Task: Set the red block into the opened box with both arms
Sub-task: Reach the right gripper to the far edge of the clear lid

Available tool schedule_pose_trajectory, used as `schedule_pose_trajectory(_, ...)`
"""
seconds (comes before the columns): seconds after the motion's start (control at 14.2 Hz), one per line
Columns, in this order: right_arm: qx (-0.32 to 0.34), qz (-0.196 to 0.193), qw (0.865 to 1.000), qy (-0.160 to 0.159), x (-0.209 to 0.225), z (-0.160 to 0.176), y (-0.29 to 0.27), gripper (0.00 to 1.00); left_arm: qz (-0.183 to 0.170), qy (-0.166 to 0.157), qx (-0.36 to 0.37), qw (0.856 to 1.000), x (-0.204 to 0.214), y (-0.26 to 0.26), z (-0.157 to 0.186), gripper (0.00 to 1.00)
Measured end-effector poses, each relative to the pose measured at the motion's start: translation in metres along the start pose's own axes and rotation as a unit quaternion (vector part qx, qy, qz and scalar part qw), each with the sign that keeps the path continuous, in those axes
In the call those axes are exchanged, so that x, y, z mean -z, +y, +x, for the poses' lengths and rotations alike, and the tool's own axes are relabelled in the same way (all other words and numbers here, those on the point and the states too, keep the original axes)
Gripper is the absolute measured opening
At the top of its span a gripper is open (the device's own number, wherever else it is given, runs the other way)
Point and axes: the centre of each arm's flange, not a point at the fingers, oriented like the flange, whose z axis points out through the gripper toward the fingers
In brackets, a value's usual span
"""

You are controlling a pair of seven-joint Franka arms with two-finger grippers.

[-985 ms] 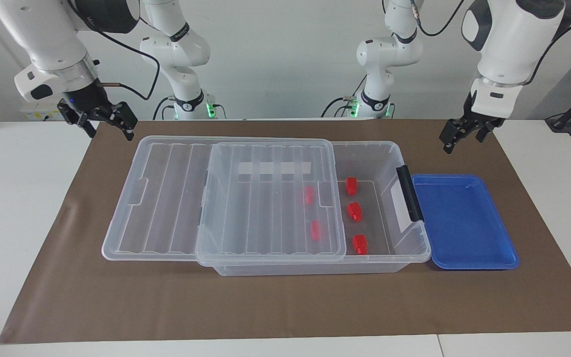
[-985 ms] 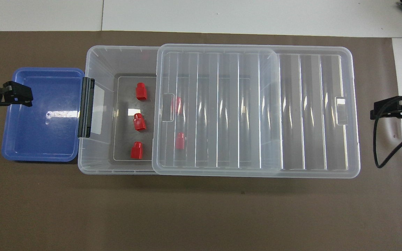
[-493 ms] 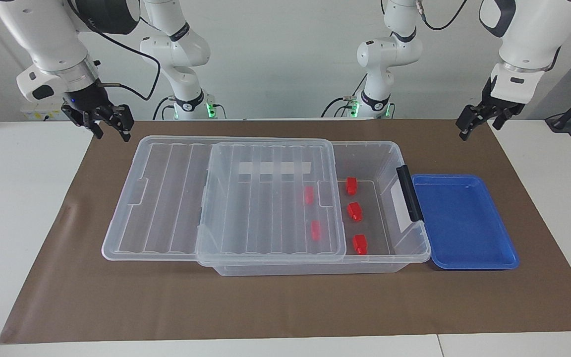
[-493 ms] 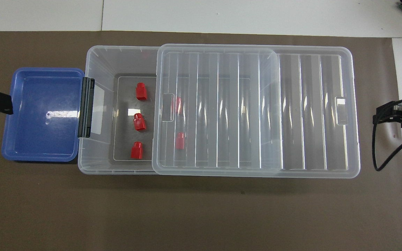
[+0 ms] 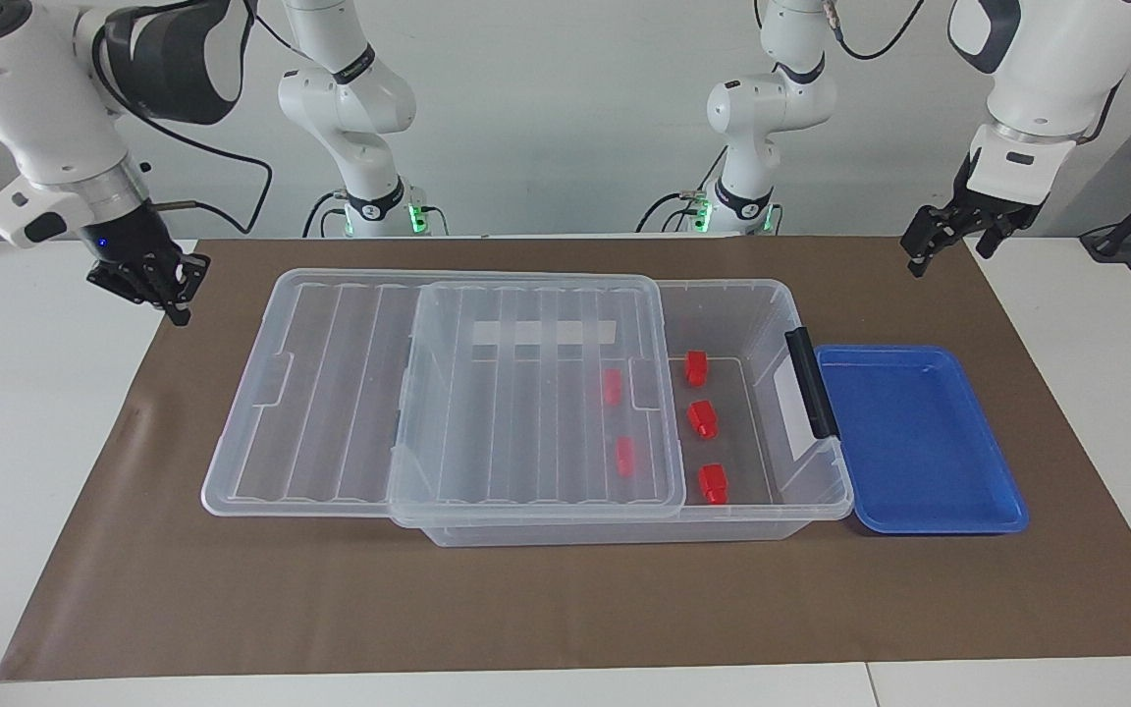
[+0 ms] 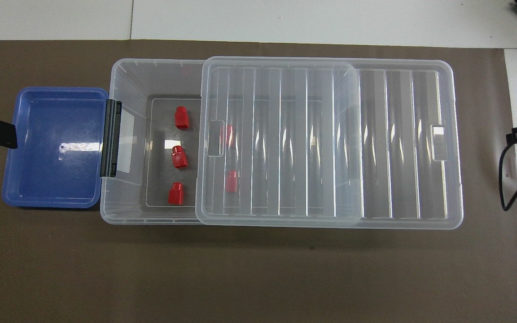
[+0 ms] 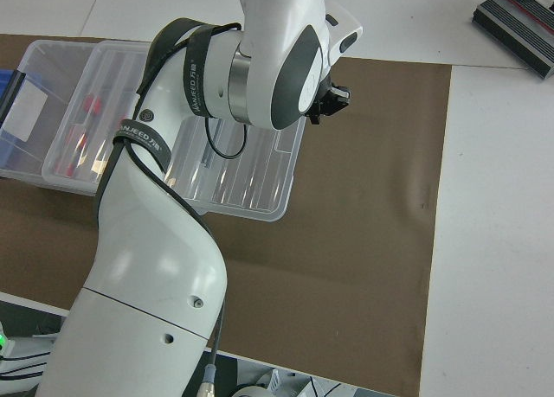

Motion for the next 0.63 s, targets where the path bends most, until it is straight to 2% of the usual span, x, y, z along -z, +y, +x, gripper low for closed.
schedule_pose_trajectory(0.35,0.052,-0.001,0.999,0.008,-0.064,0.027,0.011,0.01,0.000,0.000,-0.001,1.000,0.000,0.001,0.000,1.00)
schedule_pose_trajectory(0.63,0.049,0.028,0.998,0.012,-0.091,0.038,0.001,0.01,0.000,0.000,-0.001,1.000,0.000,0.001,0.000,1.00)
